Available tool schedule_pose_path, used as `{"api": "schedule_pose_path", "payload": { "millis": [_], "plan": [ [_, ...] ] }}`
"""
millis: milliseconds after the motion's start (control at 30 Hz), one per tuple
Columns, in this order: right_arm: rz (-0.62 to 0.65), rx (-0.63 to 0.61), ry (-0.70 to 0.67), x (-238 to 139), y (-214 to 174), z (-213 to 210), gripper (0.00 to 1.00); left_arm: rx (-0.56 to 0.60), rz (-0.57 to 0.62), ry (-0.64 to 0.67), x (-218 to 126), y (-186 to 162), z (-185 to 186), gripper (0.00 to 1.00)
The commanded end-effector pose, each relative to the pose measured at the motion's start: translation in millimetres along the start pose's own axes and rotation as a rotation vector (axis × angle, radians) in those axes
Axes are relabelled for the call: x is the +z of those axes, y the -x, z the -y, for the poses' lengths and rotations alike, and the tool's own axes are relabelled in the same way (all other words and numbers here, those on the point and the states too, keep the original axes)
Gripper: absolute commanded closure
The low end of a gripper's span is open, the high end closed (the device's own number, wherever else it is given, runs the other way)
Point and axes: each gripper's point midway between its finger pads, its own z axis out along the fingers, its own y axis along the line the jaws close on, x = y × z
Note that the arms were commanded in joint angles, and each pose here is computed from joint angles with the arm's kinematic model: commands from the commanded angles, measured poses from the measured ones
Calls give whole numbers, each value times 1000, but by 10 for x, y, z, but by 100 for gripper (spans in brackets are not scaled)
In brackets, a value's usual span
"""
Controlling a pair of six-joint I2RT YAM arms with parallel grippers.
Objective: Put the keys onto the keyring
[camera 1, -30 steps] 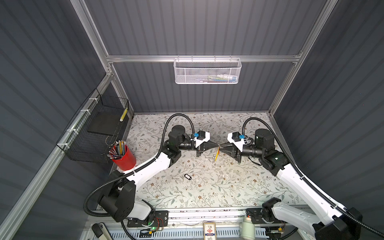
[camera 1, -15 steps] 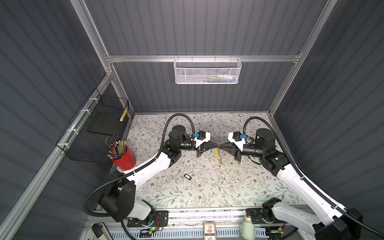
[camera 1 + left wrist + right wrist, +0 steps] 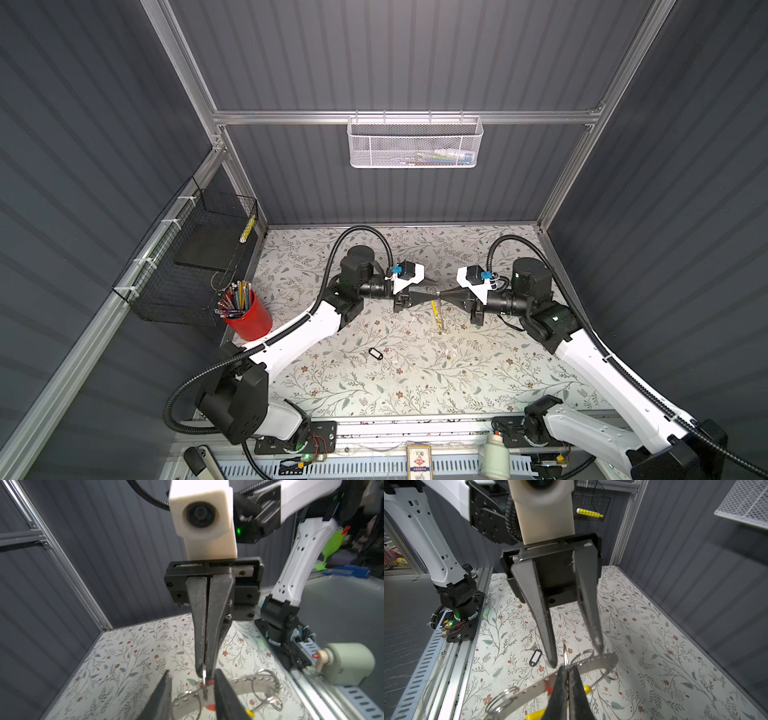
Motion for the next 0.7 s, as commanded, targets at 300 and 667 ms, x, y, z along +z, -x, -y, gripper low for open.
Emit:
{"api": "schedule_pose_path", "payload": {
  "millis": [300,667],
  "plan": [
    [-209,95,-41,-50,-120,113,100,175,-309,67,-150,-40,-13,65],
    [-246,64,-29,-28,-85,59,100,181,-334,36,74,-77,-30,66]
  ]
}}
